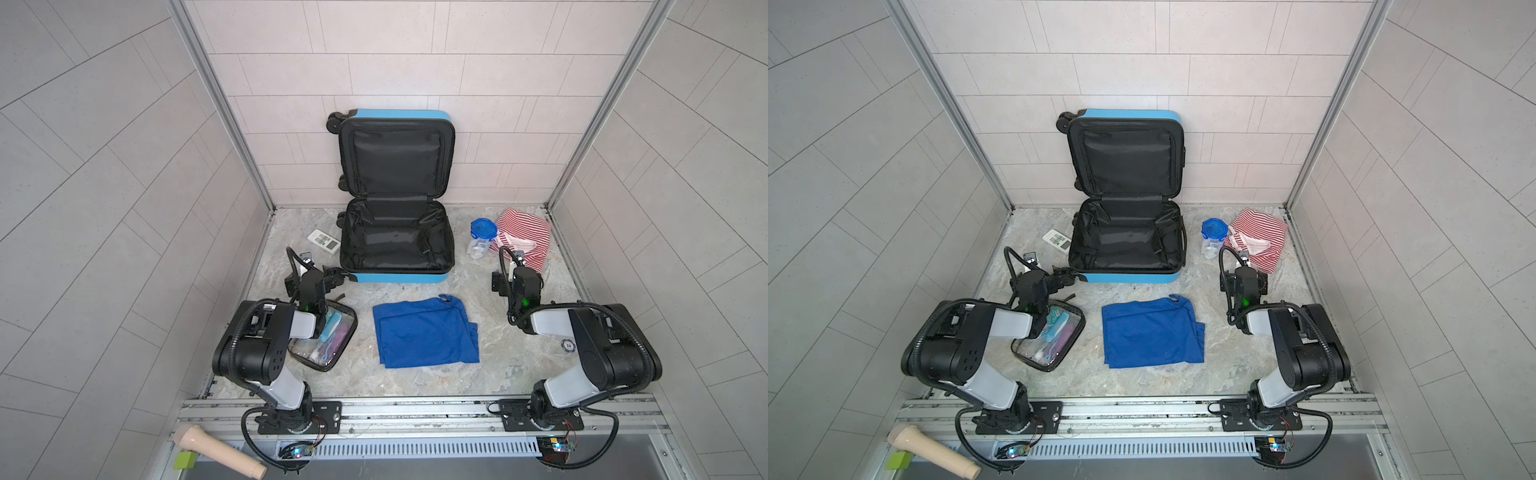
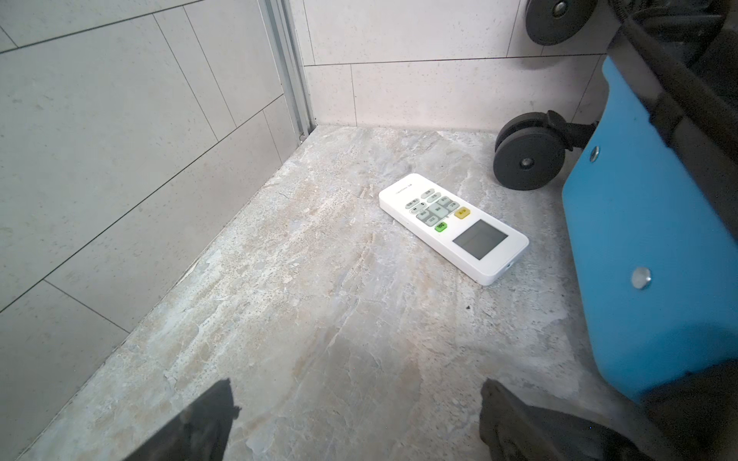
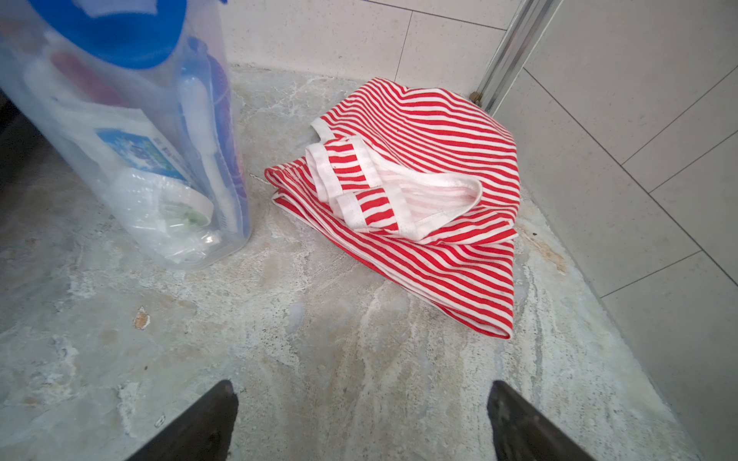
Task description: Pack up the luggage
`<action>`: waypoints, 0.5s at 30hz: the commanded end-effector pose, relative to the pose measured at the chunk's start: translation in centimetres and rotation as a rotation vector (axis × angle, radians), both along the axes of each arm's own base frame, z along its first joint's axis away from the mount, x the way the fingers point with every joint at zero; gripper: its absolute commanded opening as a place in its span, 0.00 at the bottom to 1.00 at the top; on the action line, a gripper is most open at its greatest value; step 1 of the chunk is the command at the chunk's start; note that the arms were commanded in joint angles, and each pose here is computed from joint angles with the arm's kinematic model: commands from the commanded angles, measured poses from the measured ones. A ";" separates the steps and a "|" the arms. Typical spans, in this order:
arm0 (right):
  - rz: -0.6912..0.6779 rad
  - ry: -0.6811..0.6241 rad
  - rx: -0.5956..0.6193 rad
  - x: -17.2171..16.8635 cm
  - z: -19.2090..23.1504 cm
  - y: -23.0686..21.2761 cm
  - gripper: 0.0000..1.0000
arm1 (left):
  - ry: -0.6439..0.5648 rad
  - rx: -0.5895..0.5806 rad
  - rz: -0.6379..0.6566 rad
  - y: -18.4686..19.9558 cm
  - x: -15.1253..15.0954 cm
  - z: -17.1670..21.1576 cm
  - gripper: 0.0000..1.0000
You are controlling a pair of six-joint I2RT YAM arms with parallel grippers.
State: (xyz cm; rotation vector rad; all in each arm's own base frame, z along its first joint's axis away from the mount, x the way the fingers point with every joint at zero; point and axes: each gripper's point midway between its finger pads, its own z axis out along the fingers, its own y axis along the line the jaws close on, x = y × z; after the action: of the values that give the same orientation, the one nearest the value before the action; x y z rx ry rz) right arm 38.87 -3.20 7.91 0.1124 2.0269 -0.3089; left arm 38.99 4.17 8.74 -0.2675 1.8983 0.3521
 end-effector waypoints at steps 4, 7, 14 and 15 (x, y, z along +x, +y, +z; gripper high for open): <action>-0.001 -0.028 -0.003 0.2 0.9 0.1 0.99 | -0.015 0.009 0.001 0.2 0.1 0.5 1.00; 0.000 -0.028 -0.003 0.2 0.9 0.1 1.00 | -0.015 0.009 0.001 0.2 0.1 0.5 1.00; 0.000 -0.028 -0.002 0.2 0.9 0.1 1.00 | -0.015 0.009 0.002 0.2 0.1 0.5 1.00; -0.003 -0.029 -0.003 0.2 0.9 0.0 0.99 | -0.017 0.008 0.002 0.2 0.1 0.5 1.00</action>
State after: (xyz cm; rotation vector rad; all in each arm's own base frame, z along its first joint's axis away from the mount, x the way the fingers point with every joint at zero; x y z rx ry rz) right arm 38.87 -3.20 7.91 0.1124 2.0269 -0.3089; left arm 38.99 4.17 8.74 -0.2675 1.8983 0.3521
